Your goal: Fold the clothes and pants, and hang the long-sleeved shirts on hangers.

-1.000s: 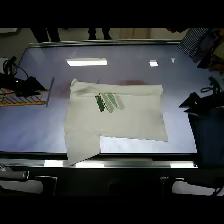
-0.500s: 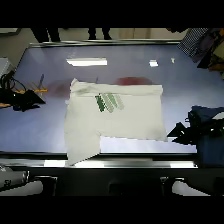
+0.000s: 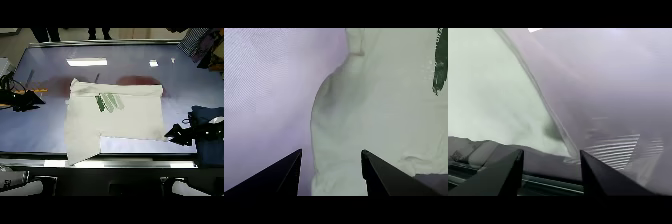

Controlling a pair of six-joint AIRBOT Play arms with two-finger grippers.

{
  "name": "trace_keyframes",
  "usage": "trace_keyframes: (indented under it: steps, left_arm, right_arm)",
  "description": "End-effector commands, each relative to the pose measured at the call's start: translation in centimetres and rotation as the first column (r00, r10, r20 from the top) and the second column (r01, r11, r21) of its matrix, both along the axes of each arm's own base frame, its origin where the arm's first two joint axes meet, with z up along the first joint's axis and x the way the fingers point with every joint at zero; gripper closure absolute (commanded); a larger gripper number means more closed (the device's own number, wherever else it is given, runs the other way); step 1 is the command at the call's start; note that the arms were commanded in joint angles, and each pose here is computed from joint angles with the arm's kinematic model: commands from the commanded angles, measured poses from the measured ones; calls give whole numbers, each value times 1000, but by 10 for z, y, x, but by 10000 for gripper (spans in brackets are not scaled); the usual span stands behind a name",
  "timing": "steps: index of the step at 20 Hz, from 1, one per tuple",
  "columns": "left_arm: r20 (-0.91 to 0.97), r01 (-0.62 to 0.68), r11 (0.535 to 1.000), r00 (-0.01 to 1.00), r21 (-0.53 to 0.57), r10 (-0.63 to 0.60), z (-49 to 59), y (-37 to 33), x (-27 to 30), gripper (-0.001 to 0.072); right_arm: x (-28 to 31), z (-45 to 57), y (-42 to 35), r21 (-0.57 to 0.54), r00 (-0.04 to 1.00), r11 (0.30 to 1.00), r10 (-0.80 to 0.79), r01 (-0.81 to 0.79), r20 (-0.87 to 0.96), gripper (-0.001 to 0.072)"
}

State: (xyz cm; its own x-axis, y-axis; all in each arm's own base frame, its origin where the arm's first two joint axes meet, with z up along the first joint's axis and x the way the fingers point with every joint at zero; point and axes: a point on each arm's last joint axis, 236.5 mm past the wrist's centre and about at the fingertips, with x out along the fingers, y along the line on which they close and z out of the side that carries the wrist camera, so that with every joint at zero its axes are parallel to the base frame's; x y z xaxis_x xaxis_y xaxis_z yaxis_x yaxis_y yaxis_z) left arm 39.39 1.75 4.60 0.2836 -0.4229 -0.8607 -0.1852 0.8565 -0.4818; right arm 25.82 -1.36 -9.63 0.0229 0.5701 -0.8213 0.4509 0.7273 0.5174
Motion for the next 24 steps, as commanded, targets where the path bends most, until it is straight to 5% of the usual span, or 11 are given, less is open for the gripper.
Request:
trace_keyframes:
  steps: [1, 5, 7, 10, 13, 17, 24]
  left_arm:
    - [20, -11, 1000, 1000, 9, 11, 0, 3, 5, 270]
    - [24, -13, 1000, 1000, 10, 13, 1, 3, 6, 270]
    - [24, -15, 1000, 1000, 10, 15, 1, 4, 6, 270]
    - [35, -26, 999, 999, 20, 25, -5, 14, -3, 270]
    - [37, -101, 995, 994, -12, 101, -28, 23, -30, 270]
    - [-37, -73, 979, 997, -188, 68, -77, -22, -70, 270]
    - [-81, -68, 970, 995, -232, 50, -127, -67, -90, 270]
  right_arm:
    - [-4, -9, 5, 9, 1000, 1000, -15, 15, -4, 291]
    - [-6, -16, 22, 69, 999, 997, -48, 46, 19, 322]
    - [5, -16, 21, 69, 995, 995, -77, 73, 57, 422]
    - [10, -15, 21, 69, 993, 994, -84, 79, 80, 679]
    - [10, -15, 22, 72, 994, 995, -79, 74, 78, 680]
    - [5, -11, 26, 96, 996, 993, -70, 64, 60, 680]
    - [10, 9, 23, 58, 990, 997, -66, 59, 125, 680]
